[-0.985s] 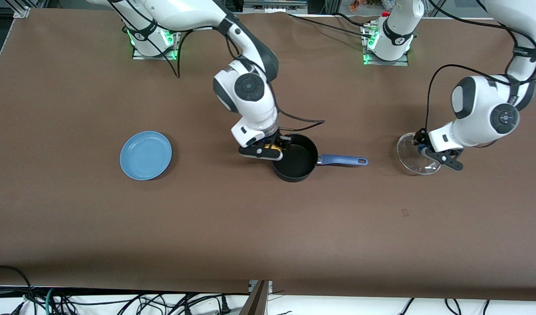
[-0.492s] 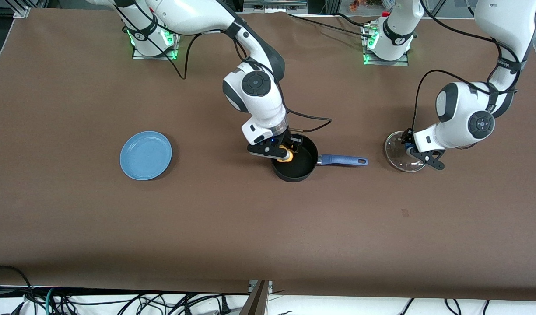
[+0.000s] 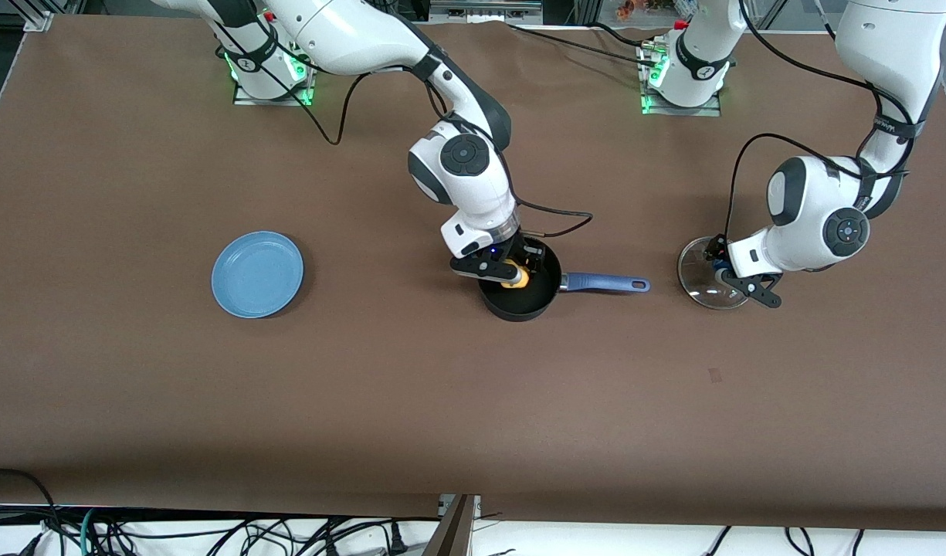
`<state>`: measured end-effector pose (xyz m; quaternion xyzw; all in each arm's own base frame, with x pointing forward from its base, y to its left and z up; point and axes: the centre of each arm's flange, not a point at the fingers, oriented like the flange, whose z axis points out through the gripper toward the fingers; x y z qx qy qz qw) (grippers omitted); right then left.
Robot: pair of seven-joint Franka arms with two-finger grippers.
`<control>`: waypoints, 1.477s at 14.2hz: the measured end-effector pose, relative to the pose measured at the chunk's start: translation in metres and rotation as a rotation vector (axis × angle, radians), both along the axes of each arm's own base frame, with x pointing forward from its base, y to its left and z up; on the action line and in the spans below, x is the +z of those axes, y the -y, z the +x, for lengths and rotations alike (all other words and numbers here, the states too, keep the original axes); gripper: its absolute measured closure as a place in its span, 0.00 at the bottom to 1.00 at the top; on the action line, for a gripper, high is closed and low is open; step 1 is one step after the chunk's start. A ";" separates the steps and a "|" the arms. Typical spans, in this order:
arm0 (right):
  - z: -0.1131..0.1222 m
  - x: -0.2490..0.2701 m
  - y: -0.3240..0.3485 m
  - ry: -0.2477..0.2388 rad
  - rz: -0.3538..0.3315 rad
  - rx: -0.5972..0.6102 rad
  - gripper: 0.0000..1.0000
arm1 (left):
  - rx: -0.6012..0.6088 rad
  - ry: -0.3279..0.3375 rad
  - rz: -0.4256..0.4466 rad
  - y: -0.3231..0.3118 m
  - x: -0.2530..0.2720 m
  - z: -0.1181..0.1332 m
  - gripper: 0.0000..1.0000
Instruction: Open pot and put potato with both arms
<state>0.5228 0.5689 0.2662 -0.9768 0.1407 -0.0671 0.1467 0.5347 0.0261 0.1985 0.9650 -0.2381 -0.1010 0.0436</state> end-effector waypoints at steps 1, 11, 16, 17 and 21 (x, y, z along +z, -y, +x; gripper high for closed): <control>0.000 -0.001 0.000 0.005 0.005 -0.001 0.38 | -0.011 0.006 0.009 -0.002 0.001 0.003 0.35; 0.008 0.005 0.005 -0.028 -0.057 0.032 0.00 | -0.004 -0.029 0.028 -0.013 0.048 0.044 0.00; 0.048 0.075 0.061 -0.098 -0.202 0.205 0.00 | 0.103 -0.009 0.066 0.011 0.166 0.093 0.00; 0.058 0.091 0.081 -0.104 -0.228 0.253 0.00 | 0.131 0.005 0.071 0.022 0.181 0.098 0.00; 0.091 0.143 0.172 -0.168 -0.342 0.381 0.00 | 0.193 0.037 0.081 0.046 0.227 0.107 0.00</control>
